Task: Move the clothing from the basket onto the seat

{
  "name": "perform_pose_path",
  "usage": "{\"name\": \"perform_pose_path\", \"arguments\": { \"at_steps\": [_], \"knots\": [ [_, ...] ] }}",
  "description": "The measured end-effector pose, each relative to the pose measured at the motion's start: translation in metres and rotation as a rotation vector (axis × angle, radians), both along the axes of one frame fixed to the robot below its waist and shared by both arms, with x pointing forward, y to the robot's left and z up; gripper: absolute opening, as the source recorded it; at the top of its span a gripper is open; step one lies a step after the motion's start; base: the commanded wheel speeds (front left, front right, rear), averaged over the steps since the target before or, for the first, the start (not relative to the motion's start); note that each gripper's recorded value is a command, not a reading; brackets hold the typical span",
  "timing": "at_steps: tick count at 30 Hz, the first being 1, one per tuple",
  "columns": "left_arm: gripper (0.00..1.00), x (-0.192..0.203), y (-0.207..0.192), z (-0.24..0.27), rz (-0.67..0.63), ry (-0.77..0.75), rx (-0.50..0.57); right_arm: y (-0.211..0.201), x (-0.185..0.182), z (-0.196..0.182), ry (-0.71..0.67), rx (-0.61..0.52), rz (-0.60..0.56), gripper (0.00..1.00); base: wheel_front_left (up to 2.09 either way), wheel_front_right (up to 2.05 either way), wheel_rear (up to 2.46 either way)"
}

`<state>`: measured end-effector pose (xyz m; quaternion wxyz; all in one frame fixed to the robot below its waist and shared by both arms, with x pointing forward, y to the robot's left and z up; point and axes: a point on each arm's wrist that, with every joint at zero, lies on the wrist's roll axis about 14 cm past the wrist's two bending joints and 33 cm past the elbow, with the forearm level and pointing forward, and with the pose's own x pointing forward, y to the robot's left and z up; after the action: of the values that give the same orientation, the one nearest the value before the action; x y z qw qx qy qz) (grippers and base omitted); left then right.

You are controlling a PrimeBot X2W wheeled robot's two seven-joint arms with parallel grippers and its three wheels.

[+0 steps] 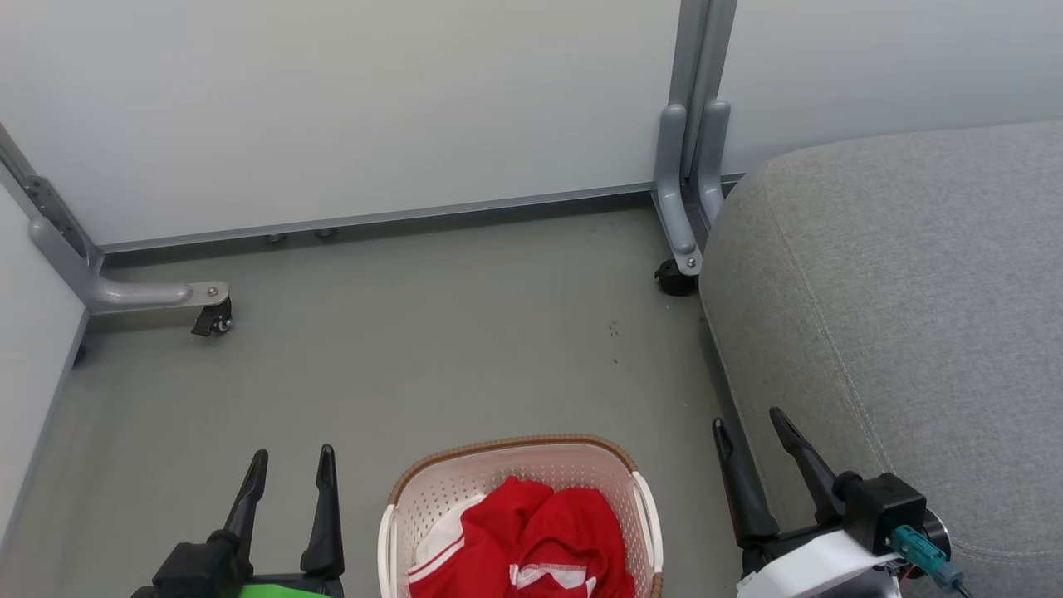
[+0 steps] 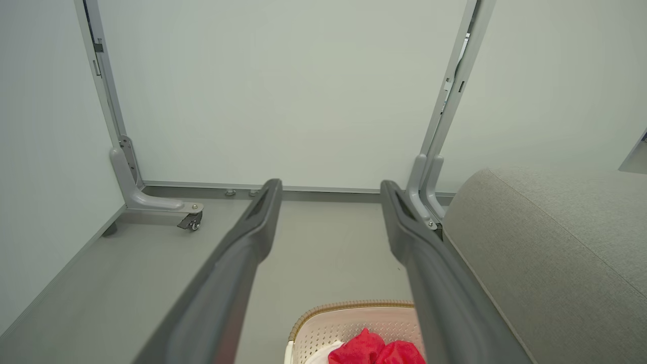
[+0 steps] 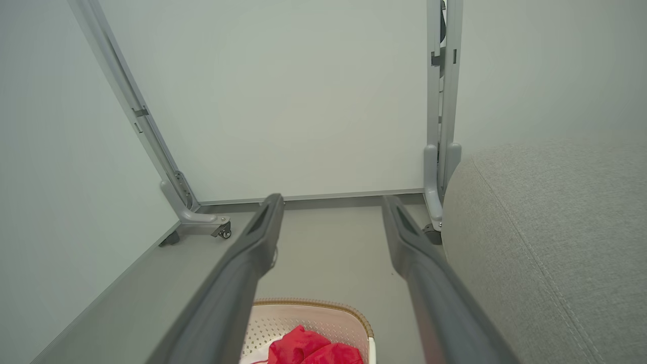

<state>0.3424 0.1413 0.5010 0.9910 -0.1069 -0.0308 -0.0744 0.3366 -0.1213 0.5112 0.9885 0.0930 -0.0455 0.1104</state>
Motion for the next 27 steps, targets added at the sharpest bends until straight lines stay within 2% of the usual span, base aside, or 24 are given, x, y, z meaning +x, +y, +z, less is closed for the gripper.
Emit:
{"name": "perform_pose_path", "arguments": {
  "at_steps": [16, 23, 27],
  "knots": [
    [1.00, 0.002, -0.002, -0.024, 0.009, 0.082, -0.013, -0.006, 0.001, -0.008, 0.025, -0.001, -0.020, 1.00, 0.00, 0.00, 0.00],
    [1.00, 0.015, -0.027, -0.036, -0.078, 0.118, -0.003, -0.013, 0.016, -0.010, 0.030, -0.020, -0.037, 1.00, 0.00, 0.00, 0.00],
    [1.00, 0.038, -0.044, -0.041, -0.133, 0.128, -0.001, -0.016, 0.041, -0.004, 0.009, -0.044, -0.042, 1.00, 0.00, 0.00, 0.00]
  ]
}}
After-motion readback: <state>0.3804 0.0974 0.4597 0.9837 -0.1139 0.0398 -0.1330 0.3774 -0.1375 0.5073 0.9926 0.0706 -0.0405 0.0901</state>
